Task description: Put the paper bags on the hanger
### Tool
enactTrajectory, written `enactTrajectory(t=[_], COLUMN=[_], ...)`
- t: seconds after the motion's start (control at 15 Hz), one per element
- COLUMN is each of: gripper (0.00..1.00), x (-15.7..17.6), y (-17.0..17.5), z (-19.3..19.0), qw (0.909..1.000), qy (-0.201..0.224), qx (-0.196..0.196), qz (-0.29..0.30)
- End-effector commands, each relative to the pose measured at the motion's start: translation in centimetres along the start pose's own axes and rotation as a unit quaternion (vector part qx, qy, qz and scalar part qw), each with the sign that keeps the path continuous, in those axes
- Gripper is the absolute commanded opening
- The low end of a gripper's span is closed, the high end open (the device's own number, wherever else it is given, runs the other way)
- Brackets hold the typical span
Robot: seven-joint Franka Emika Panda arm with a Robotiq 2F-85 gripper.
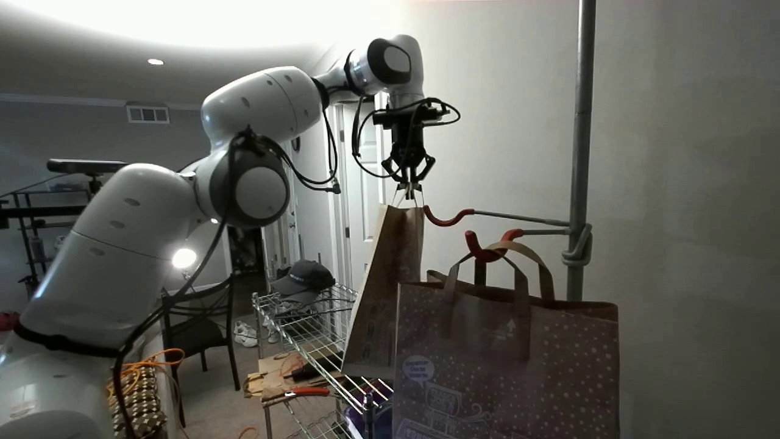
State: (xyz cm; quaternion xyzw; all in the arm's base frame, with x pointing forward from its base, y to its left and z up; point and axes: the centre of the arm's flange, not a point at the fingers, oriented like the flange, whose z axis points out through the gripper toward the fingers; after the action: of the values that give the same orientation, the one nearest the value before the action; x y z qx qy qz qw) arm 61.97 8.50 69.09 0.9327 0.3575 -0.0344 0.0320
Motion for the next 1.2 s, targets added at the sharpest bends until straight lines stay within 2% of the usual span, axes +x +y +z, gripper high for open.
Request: enactTrajectory(t=[0.0, 0.53, 0.73, 1.13], gripper=[0.05, 0.05, 0.05, 0.05], x=[-3.6, -2.3, -1.4, -0.7], y=[0.8, 1.8, 2.4, 3.5], z=[2.0, 2.3, 2.8, 4.6], qw=[0.9999, 0.9994, 0.9998, 0.9980], qy=[-0.004, -0.003, -0.005, -0.036], qx=[-0.008, -0.016, 0.016, 0.046], qz=[-0.010, -0.029, -0.010, 0.024])
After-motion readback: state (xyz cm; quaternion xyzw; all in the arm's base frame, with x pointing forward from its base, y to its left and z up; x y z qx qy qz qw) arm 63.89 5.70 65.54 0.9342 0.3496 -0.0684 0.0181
